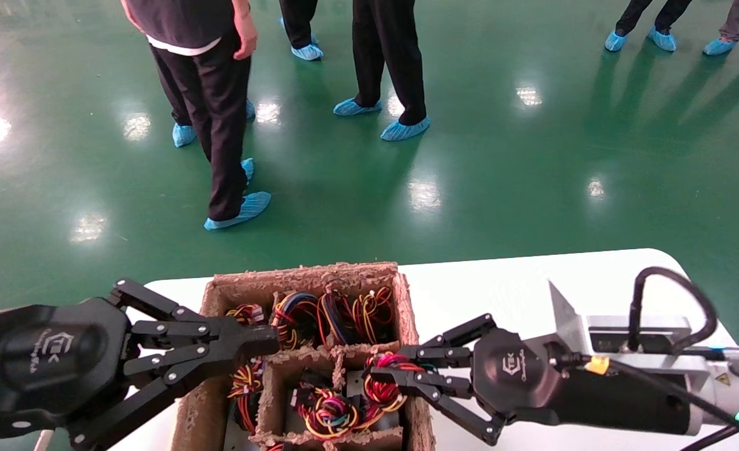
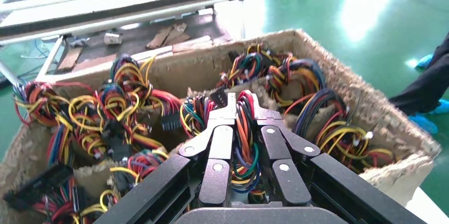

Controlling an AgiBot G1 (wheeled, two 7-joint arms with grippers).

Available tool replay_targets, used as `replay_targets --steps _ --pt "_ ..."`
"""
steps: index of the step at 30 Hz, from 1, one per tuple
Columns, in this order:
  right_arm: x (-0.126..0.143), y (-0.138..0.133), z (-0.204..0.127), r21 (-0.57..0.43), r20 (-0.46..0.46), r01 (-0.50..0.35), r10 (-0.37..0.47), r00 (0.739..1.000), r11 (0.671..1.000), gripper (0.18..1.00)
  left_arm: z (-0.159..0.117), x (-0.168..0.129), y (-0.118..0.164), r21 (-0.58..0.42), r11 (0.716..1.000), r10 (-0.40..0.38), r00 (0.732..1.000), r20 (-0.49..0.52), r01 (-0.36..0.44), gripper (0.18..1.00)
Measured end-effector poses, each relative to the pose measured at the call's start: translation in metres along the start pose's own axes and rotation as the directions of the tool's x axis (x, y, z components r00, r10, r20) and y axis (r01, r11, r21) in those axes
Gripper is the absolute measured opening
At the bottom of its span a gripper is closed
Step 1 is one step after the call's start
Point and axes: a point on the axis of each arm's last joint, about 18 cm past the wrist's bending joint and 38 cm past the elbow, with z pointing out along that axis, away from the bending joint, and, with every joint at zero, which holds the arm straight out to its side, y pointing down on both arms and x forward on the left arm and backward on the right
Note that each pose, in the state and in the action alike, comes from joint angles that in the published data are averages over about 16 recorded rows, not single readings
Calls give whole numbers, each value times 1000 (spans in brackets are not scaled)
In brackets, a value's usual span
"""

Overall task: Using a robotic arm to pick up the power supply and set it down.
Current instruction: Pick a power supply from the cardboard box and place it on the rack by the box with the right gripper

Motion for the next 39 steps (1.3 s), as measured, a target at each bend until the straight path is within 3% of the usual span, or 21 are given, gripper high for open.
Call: replay_targets --steps 10,20,31,39 --pt "11 -41 -10 70 -23 38 -36 999 997 216 0 0 0 0 1000 0 1000 0 0 191" --pt "25 -99 -20 118 -65 142 -135 989 983 215 0 0 0 0 1000 0 1000 0 0 191" --pt "39 -165 -29 146 -130 278 -260 957 950 214 0 0 0 0 1000 0 1000 0 0 191" --pt "54 -210 -45 166 -226 353 -313 922 921 214 0 0 0 0 1000 0 1000 0 0 191"
